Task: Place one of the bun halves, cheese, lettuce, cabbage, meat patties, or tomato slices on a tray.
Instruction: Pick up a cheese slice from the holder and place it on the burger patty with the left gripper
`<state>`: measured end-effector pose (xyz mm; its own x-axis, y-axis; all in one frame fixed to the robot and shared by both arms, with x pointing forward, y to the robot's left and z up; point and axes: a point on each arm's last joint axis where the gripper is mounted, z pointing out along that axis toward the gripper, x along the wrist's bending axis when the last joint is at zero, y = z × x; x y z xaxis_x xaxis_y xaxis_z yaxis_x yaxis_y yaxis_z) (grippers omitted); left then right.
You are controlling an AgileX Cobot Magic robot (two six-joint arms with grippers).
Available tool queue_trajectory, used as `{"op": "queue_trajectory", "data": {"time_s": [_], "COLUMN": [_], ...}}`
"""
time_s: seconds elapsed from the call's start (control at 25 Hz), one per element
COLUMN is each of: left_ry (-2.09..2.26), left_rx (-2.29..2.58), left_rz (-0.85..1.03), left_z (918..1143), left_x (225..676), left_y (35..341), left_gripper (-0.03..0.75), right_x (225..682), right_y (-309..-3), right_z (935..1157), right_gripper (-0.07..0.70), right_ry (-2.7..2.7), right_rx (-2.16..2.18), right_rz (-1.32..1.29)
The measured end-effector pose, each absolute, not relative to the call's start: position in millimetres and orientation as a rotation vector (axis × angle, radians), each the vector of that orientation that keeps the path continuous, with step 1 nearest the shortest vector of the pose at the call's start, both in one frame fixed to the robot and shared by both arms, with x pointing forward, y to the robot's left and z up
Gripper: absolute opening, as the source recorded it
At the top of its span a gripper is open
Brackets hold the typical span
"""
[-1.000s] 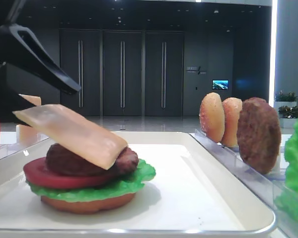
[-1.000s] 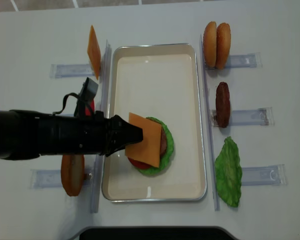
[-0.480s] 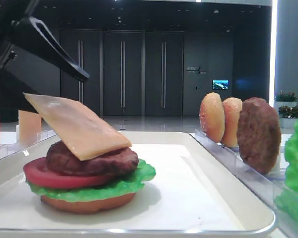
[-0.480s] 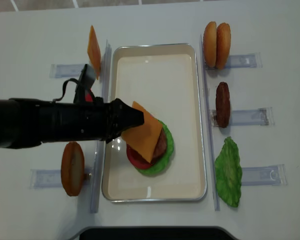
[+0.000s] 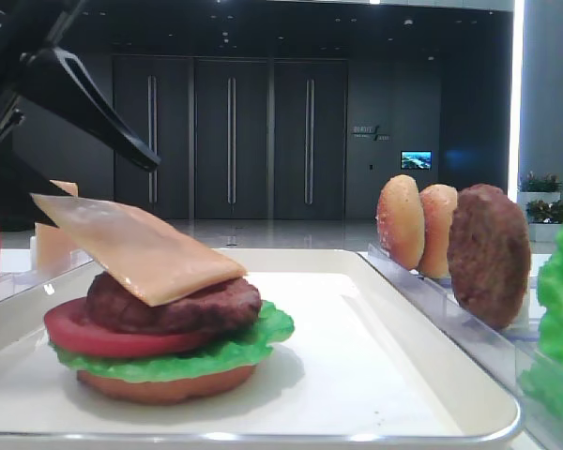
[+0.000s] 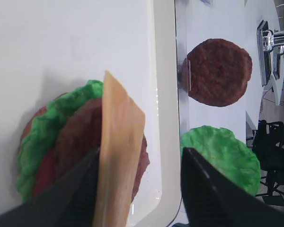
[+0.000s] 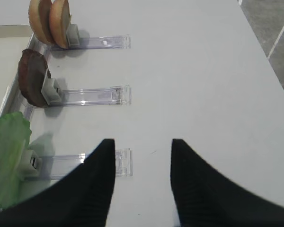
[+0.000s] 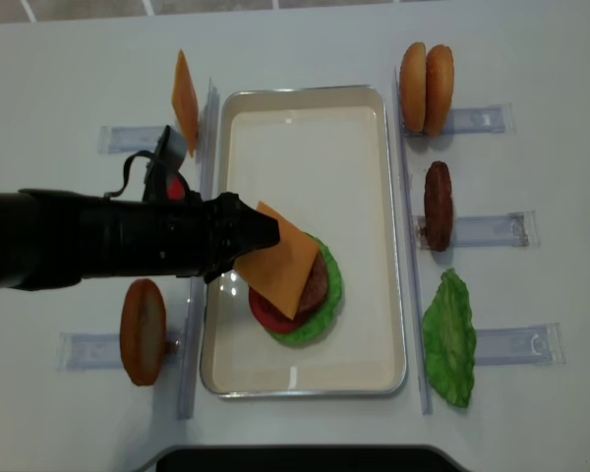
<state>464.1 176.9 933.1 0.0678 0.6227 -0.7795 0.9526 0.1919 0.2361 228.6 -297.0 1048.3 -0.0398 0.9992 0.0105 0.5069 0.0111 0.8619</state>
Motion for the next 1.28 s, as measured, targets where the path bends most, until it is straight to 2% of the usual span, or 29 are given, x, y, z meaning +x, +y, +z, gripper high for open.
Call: {"op": "queue_trajectory", "data": {"time_s": [0.68,1.04,1.28], "left_ry": [1.685,1.668,1.674], "left_rx": [1.573,1.603,1.61], "left_rz": [-0.503,-0.495,-0.507], "left_z": [928.5,934.3,938.6], "left_x": [460.9,467.3,471.1], "left_y": [179.6,178.0,176.7], "left_gripper": [0.396,0.47,0.482], "right_x": [228.6,228.6,228.6], "right_y": [-297.0,-297.0,-297.0], "right_z": [1048.3,1048.3,1048.3], "right_gripper": [0.275,0.275,0.275], "right_ry": [1.624,1.624,1.624], "right_rx": [1.57,1.57,1.57], "right_rz": [0.94,0.94,0.94]}}
